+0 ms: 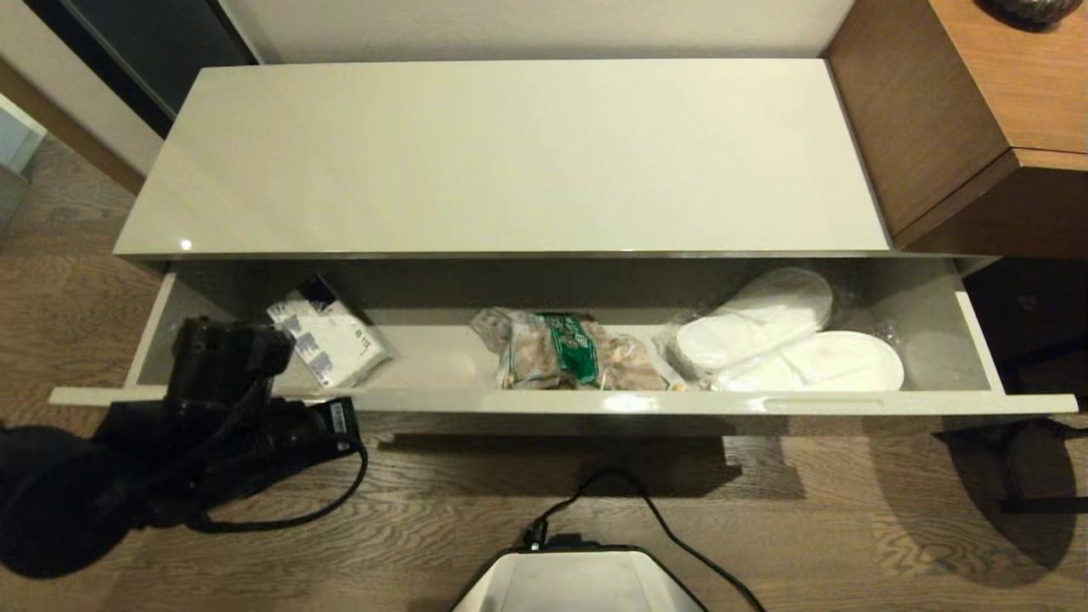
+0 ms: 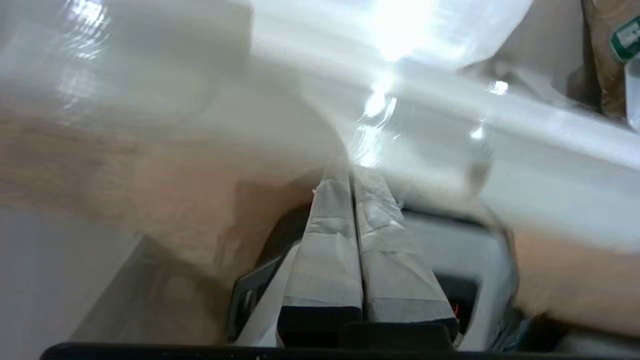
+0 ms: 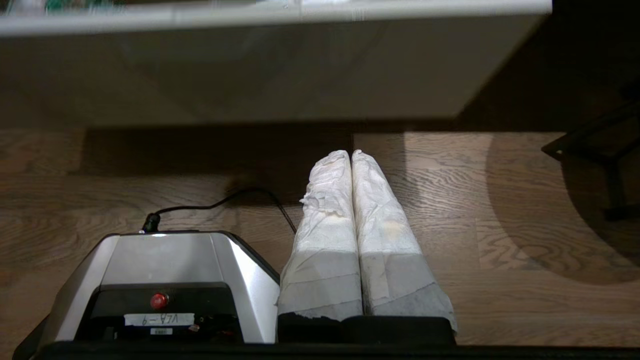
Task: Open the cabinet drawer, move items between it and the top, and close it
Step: Close the drawer
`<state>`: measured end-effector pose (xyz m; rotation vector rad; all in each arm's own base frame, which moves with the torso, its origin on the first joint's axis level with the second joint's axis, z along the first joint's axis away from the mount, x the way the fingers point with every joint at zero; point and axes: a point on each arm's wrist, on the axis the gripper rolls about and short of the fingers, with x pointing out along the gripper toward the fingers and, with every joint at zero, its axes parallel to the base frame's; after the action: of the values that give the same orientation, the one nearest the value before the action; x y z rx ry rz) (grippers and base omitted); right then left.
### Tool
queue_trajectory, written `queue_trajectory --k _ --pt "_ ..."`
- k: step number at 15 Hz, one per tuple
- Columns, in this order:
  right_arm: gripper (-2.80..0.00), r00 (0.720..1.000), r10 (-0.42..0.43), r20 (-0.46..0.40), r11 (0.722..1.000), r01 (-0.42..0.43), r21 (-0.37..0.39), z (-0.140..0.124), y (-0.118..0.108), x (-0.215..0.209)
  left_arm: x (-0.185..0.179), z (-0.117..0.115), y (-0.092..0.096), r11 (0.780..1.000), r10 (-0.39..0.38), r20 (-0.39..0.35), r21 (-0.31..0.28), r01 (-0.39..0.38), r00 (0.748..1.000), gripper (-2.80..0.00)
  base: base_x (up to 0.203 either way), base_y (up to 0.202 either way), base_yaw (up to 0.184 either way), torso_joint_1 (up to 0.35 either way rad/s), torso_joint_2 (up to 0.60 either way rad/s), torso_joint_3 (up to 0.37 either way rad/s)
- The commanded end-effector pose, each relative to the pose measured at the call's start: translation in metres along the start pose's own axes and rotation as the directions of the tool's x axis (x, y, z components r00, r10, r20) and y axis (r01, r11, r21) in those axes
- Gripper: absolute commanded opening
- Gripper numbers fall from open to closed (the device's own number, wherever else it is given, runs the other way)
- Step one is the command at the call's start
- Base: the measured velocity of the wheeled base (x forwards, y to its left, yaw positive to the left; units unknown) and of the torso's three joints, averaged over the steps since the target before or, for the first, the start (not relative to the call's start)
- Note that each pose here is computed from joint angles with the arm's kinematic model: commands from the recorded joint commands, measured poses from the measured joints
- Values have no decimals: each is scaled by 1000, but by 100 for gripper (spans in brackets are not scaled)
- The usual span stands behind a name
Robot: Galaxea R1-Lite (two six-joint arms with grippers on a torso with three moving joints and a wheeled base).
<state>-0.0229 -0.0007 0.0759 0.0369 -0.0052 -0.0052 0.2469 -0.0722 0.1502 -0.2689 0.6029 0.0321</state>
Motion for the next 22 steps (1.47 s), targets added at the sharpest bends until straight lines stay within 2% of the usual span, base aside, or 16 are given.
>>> queue_trajectory --k 1,3,5,6,16,19,22 --pt "-280 1000 -1 16 1000 1 0 -1 0 -1 -23 33 -8 999 -11 51 -50 14 999 -280 0 0 0 0 0 0" --pt "-280 1000 0 17 1000 0 0 -1 0 -1 -24 51 -14 996 2 78 -93 5 997 -280 0 0 0 0 0 0" --pt "-280 1000 1 16 1000 -1 0 -1 0 -1 -11 55 -16 991 83 95 -115 -72 992 -280 0 0 0 0 0 0" --pt "-280 1000 0 16 1000 0 0 -1 0 -1 -9 55 -16 989 98 94 -118 -86 991 -280 0 0 0 0 0 0" --pt "-280 1000 1 17 1000 -1 0 -1 0 -1 -11 51 -14 988 110 87 -114 -100 990 -280 0 0 0 0 0 0" --pt "-280 1000 1 16 1000 -1 0 -1 0 -1 -30 58 -13 990 99 115 -114 -86 988 -280 0 0 0 0 0 0" --pt "-280 1000 1 16 1000 -1 0 -1 0 -1 -86 81 -12 993 77 164 -100 -61 983 -280 0 0 0 0 0 0"
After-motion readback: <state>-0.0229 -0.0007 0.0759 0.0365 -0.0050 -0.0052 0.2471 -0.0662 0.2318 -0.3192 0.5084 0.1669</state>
